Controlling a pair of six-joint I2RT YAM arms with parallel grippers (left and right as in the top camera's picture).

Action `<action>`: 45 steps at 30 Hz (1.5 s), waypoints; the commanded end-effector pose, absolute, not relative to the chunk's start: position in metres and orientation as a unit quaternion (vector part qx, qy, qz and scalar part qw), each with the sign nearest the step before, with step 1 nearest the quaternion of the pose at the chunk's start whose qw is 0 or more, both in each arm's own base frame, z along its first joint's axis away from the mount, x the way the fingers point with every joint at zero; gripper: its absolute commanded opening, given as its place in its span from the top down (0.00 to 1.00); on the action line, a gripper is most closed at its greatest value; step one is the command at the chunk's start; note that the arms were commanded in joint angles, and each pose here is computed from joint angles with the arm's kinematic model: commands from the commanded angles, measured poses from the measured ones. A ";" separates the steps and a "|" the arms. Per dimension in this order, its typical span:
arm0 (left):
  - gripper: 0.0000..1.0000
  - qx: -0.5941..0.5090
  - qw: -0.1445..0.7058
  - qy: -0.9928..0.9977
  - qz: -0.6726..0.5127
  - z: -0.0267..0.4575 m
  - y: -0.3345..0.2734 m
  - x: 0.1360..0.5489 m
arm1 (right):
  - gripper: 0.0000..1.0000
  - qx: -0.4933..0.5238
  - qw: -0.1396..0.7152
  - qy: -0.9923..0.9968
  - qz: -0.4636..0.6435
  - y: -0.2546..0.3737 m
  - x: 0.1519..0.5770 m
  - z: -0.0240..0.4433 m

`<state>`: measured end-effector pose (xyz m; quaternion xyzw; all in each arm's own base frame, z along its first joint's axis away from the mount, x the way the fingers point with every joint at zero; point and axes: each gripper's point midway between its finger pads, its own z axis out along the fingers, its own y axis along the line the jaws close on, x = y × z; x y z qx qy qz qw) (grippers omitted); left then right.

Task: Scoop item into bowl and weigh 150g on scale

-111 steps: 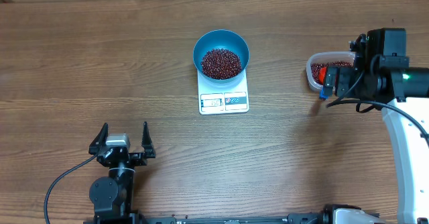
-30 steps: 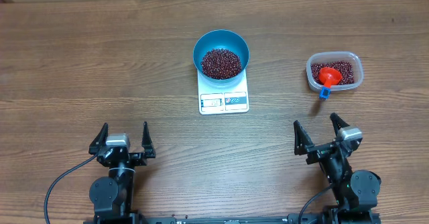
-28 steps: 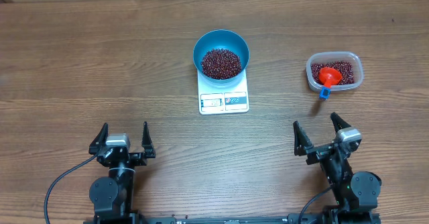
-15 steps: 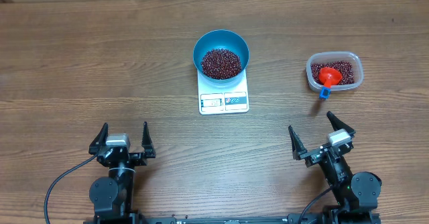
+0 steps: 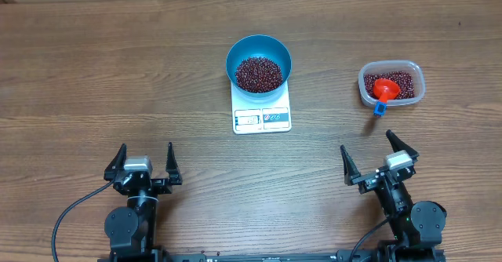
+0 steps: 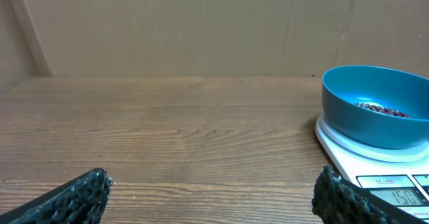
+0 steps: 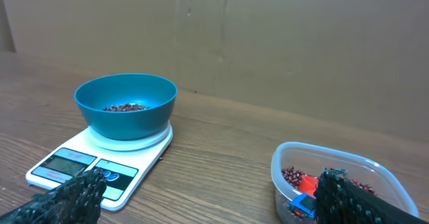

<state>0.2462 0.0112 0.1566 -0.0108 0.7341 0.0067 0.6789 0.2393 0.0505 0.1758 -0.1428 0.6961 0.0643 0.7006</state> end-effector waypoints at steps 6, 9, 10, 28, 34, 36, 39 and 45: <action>0.00 -0.008 0.680 0.733 0.014 0.157 0.013 0.246 | 0.00 -0.100 0.701 0.704 0.053 0.037 0.242 0.173; 0.01 -0.008 0.680 0.733 0.014 0.157 0.013 0.246 | 0.00 -0.100 0.701 0.704 0.054 0.038 0.242 0.173; 0.00 -0.008 0.680 0.733 0.014 0.157 0.013 0.246 | 0.00 -0.101 0.701 0.704 0.054 0.038 0.242 0.173; 0.00 -0.008 0.680 0.733 0.014 0.157 0.013 0.246 | 0.00 -0.102 0.703 0.701 0.054 0.038 0.242 0.174; 0.00 -0.008 0.680 0.733 0.014 0.157 0.013 0.246 | 0.00 -0.102 0.703 0.701 0.054 0.038 0.242 0.174; 0.01 -0.008 0.680 0.733 0.014 0.157 0.013 0.246 | 0.00 -0.102 0.703 0.701 0.054 0.038 0.242 0.174; 0.00 -0.008 0.680 0.733 0.014 0.157 0.013 0.246 | 0.00 -0.102 0.703 0.701 0.054 0.038 0.242 0.174; 0.01 -0.008 0.680 0.733 0.014 0.157 0.013 0.246 | 0.00 -0.102 0.703 0.701 0.054 0.038 0.242 0.174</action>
